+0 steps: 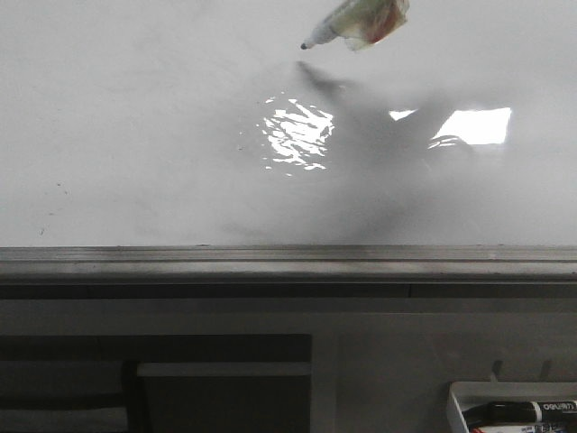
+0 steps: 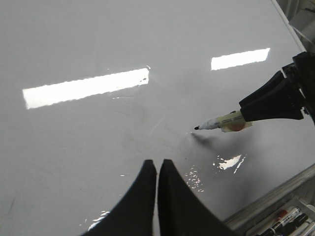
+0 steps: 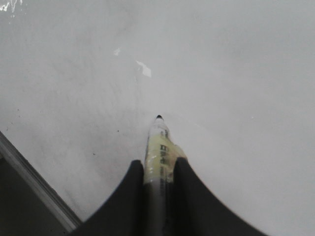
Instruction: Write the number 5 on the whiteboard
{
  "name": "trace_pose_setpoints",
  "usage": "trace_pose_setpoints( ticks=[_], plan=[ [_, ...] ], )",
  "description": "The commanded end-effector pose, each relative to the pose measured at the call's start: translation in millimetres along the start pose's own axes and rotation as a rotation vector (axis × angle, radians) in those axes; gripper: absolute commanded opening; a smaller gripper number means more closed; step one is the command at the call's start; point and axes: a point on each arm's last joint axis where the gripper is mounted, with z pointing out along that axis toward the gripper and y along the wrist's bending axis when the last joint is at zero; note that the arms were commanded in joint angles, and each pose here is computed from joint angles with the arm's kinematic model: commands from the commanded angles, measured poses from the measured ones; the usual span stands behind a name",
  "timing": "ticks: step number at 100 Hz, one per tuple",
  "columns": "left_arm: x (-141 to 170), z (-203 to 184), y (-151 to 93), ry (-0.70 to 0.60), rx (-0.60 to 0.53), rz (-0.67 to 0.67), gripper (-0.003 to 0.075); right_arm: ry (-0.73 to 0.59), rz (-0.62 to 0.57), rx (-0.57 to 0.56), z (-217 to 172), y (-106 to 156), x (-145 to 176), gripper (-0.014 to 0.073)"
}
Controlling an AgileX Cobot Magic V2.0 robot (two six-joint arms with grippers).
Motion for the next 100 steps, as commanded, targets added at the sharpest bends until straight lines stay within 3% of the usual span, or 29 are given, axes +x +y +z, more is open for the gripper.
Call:
trace_pose_setpoints(
  ticks=[1,100],
  plan=[
    [-13.4,-0.6,1.6,-0.078,-0.021,-0.044,-0.0020,-0.085,-0.025,0.025,-8.7,-4.0,-16.7,-0.0040],
    [-8.0,-0.3,-1.6,-0.018,0.013,-0.047,-0.0020,0.186,-0.012,0.007,1.4,-2.6,9.0,-0.0040]
  ],
)
